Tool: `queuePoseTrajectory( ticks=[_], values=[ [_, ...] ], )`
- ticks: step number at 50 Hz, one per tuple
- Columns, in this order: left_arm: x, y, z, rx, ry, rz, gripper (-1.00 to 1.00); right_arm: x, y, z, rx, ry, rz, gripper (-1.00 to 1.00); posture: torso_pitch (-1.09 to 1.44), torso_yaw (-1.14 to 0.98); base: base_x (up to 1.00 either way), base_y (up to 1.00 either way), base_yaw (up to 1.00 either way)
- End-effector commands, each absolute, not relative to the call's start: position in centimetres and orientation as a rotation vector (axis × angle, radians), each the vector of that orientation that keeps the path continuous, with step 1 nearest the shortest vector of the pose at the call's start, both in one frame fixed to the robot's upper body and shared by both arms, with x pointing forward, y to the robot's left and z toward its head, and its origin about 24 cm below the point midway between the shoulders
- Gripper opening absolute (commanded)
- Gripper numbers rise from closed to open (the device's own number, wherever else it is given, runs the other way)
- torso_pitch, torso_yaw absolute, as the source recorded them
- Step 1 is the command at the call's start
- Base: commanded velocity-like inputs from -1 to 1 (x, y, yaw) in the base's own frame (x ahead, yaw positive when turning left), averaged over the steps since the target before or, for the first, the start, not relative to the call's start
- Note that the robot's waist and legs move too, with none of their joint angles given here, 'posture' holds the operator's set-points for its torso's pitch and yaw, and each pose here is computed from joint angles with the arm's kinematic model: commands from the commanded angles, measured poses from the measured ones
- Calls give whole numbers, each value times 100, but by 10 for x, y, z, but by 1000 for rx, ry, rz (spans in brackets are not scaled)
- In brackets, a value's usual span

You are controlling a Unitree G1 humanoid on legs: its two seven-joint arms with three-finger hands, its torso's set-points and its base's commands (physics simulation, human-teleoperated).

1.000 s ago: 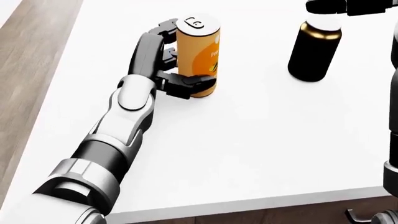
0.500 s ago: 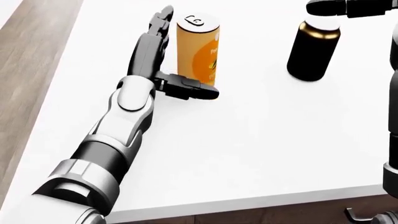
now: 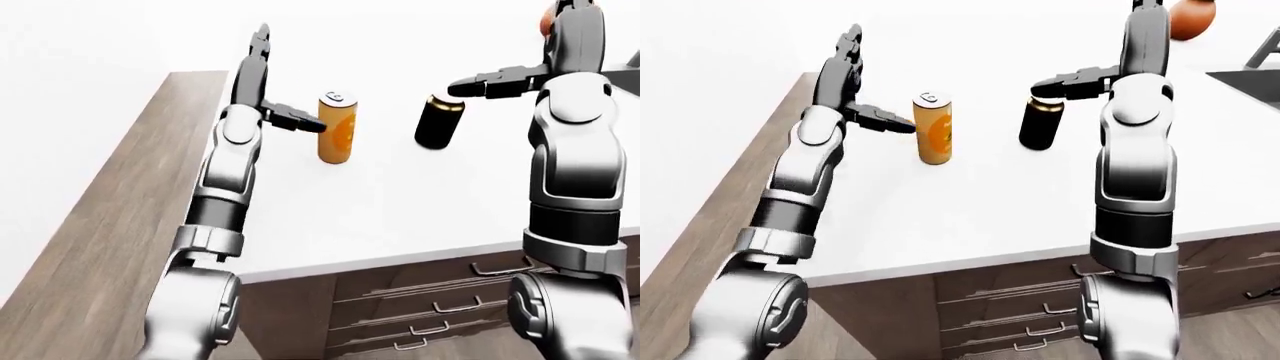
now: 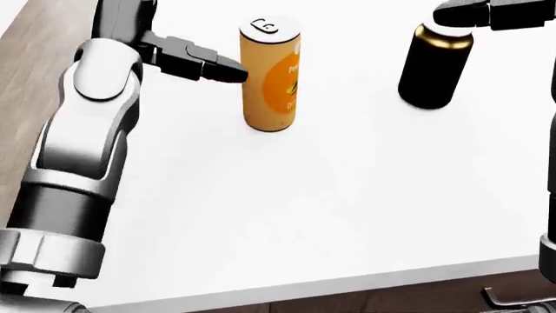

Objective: Move the drinks to the dining counter.

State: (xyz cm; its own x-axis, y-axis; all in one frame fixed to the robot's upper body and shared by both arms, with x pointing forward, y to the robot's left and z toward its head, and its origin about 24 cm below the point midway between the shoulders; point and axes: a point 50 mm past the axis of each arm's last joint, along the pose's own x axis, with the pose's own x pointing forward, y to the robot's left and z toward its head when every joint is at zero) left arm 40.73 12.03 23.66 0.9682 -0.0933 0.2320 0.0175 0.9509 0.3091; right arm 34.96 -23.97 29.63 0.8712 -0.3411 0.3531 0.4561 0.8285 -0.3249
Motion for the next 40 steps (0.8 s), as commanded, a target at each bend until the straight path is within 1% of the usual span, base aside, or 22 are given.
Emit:
queuePoseTrajectory(
  ticks=[1,7,15,19,27,40],
  values=[
    [399,124,272,324,-334,-41,100,341,-238,318,-419,-387,-446,100,0,0,0,0,0],
    [377,140,296,357,-377,-15,100,330,-243,327,-423,-403,-463,100,0,0,0,0,0],
    [339,180,324,391,-427,88,100,307,-257,335,-448,-416,-503,100,0,0,0,0,0],
    [313,205,334,408,-441,153,100,286,-269,334,-473,-411,-528,100,0,0,0,0,0],
    [291,229,328,421,-423,228,100,261,-284,329,-494,-397,-567,100,0,0,0,0,0],
    [270,243,314,414,-406,278,100,230,-295,302,-478,-360,-615,100,0,0,0,0,0]
  ],
)
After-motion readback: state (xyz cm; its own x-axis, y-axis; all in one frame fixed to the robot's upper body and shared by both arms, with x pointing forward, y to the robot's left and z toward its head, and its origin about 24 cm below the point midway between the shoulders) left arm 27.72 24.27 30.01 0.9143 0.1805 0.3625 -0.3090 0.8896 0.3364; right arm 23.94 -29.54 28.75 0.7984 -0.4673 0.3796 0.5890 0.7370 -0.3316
